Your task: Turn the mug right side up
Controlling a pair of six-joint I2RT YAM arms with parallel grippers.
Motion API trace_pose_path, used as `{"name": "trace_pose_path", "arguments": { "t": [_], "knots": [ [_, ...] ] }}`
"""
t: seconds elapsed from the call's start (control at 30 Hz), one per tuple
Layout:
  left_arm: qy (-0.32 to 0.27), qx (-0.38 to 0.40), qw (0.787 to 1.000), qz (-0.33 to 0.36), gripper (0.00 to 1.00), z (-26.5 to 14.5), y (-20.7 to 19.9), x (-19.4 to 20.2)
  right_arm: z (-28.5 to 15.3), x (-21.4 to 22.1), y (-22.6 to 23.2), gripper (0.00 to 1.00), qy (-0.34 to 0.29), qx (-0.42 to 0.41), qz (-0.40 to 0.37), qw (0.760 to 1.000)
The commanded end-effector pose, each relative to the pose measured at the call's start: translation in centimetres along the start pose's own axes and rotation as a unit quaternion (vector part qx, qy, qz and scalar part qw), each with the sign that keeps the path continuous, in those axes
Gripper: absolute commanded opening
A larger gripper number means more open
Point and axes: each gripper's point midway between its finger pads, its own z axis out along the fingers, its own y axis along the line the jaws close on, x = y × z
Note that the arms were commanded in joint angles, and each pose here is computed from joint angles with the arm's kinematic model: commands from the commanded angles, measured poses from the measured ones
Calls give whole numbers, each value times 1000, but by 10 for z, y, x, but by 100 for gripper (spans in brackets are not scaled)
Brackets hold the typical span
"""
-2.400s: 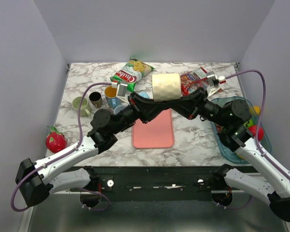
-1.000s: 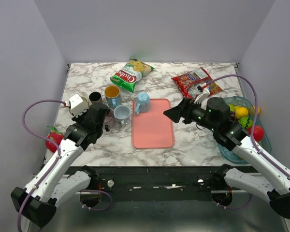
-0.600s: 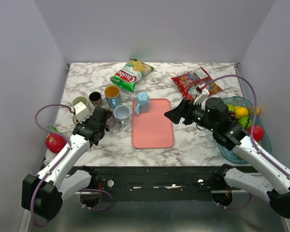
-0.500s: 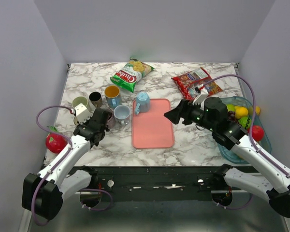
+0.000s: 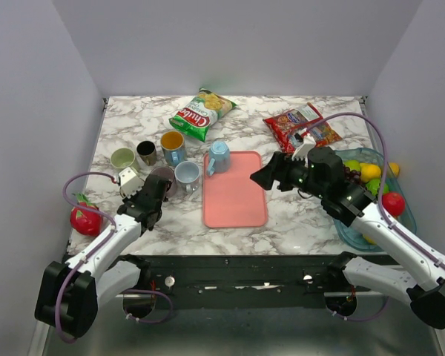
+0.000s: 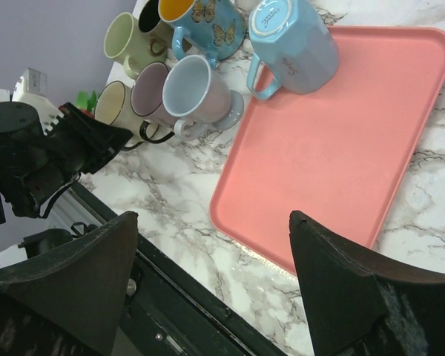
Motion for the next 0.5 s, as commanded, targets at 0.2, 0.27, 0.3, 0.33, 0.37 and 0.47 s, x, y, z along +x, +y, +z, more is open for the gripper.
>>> {"name": "trace_pose_path", "arguments": {
  "t": [0.2, 0.27, 0.3, 0.33, 0.37, 0.47],
  "knots": [
    [-20, 2, 999, -33, 39, 5, -6, -7, 6, 1, -3, 92, 13, 11, -9, 1000],
    [-20, 0, 999, -36, 50, 3, -5, -8, 8, 3, -9, 92, 11, 24, -8, 1000],
    [-18, -2, 999, -36, 52, 3, -3, -8, 9, 2, -13, 93, 8, 35, -8, 999],
    [-20, 2, 999, -42, 56, 0, -4, -11, 10, 2, -15, 94, 10, 40, -9, 999],
    [-20, 2, 999, -45, 63, -1, -4, -12, 12, 4, -18, 95, 14, 46, -9, 999],
    [-20, 13, 998, -57, 73, -9, -6, -19, 21, 7, -24, 96, 26, 62, -13, 998]
  ]
}}
